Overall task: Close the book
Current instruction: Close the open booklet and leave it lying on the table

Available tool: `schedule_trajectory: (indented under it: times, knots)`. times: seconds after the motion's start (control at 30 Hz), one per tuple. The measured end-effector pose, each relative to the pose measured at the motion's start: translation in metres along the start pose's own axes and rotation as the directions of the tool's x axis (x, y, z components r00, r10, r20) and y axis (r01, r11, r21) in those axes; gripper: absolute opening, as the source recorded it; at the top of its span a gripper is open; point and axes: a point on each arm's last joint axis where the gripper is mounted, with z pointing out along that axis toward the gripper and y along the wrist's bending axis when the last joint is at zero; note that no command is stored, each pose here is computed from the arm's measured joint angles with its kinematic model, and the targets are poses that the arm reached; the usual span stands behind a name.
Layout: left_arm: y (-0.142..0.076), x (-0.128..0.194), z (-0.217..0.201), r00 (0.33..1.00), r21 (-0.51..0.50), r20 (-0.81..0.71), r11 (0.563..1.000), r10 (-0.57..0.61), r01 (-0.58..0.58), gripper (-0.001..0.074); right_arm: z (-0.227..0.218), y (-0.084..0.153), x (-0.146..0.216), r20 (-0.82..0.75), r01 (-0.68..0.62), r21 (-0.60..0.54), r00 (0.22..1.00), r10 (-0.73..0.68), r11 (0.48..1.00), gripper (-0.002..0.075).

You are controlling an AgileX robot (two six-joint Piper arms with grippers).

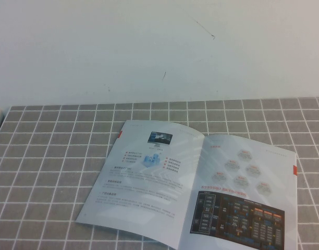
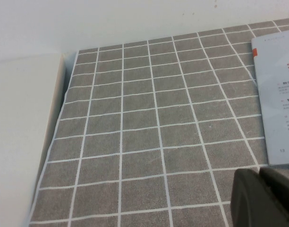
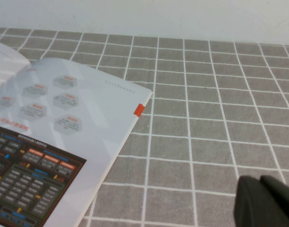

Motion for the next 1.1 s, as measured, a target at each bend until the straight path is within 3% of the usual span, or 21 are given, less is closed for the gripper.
schedule_trajectory:
  times: [0.53,0.7,0.8,0.93,1.1]
  knots:
    - [0.000,-0.001,0.000,1.000,0.000,0.013,1.000,0.002,-0.002,-0.0004,0.000,0.000,-0.002,0.022,0.000,0.003,1.000,0.000,1.000,-0.0002]
    - [-0.001,-0.015,-0.001,0.985,0.010,0.172,1.000,0.003,-0.005,-0.0004,-0.001,-0.003,-0.018,0.210,-0.003,0.029,0.978,-0.003,1.000,-0.0002]
    - [-0.002,-0.034,-0.006,0.925,0.022,0.380,1.000,0.001,-0.011,-0.0004,-0.006,-0.005,-0.034,0.386,-0.011,0.052,0.922,-0.010,0.999,-0.0002]
    - [-0.004,-0.053,-0.017,0.804,0.035,0.594,0.999,-0.004,-0.020,-0.0004,-0.019,-0.007,-0.054,0.614,-0.029,0.083,0.789,-0.029,0.996,-0.0002]
    - [-0.005,-0.067,-0.030,0.671,0.044,0.741,0.999,-0.012,-0.031,-0.0004,-0.035,-0.010,-0.071,0.790,-0.055,0.106,0.611,-0.051,0.993,-0.0002]
